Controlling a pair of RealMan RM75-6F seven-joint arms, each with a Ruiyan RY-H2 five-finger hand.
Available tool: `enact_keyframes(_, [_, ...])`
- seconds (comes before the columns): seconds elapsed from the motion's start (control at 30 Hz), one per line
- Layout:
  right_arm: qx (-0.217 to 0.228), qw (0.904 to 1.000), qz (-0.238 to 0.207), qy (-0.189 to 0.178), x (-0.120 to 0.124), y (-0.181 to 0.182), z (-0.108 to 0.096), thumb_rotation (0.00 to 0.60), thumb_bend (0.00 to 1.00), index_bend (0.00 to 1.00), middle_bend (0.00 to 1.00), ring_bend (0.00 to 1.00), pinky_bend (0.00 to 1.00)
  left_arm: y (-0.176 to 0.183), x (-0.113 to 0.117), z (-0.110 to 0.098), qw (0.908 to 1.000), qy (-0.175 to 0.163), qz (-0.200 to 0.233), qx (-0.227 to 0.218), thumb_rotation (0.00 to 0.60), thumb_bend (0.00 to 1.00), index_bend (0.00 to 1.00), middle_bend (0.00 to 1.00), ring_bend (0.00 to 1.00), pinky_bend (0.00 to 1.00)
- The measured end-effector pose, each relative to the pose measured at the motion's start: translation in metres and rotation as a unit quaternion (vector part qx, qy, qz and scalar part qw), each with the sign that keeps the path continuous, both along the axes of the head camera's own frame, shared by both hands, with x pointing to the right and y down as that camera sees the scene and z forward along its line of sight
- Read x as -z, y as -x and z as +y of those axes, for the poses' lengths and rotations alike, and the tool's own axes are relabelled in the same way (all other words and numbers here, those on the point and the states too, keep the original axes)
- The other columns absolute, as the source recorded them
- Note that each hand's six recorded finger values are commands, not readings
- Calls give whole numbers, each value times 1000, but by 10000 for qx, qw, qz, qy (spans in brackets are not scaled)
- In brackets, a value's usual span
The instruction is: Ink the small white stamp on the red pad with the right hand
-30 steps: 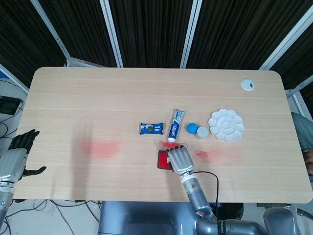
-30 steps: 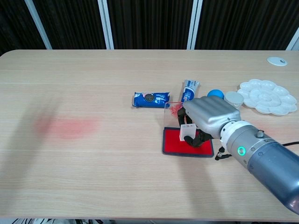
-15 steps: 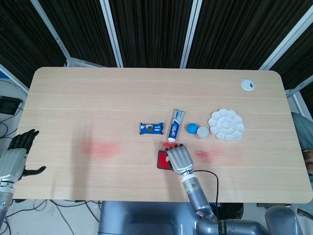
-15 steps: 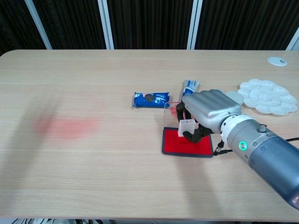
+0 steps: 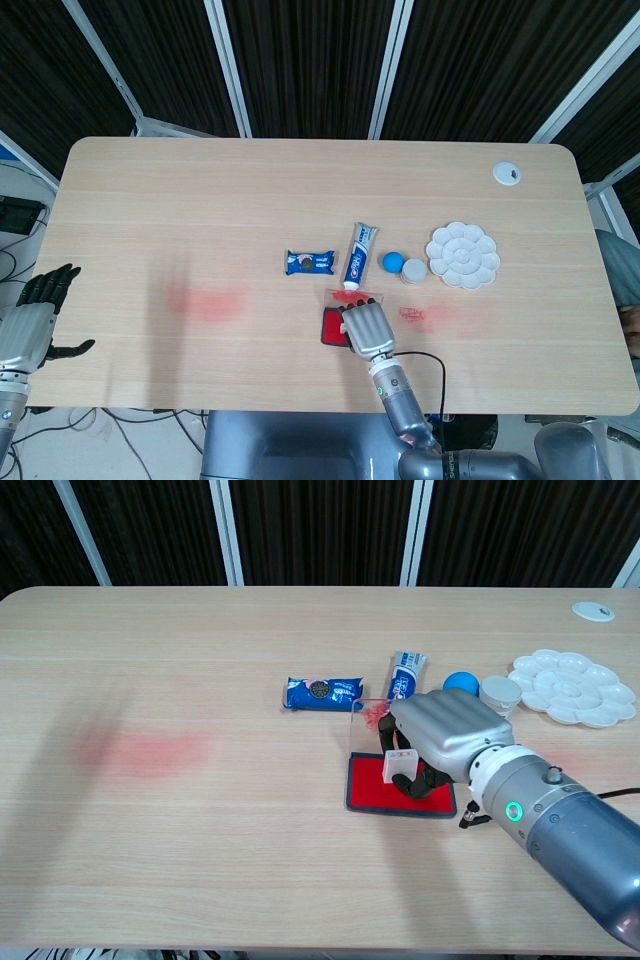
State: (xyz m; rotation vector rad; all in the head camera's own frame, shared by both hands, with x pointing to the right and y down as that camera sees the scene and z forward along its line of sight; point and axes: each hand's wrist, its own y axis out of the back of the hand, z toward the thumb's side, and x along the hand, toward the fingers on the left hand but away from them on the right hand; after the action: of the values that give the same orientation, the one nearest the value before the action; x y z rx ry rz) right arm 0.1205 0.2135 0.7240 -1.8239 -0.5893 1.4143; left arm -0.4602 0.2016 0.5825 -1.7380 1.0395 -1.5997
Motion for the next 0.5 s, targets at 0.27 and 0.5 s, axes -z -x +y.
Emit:
enact_keyframes(0.27, [-28,10000,15,33,-3,-2,3,600,586,740,593,467,462,0,0,0,10000,-2,1,-2,600,0,0,0,0,0])
enact_keyframes(0.5, [-49,9998,-99,-138,10,-2,-5,600,586,740,594,467,462,0,0,0,10000,-11,-13,-12,600,0,0,0,0,0])
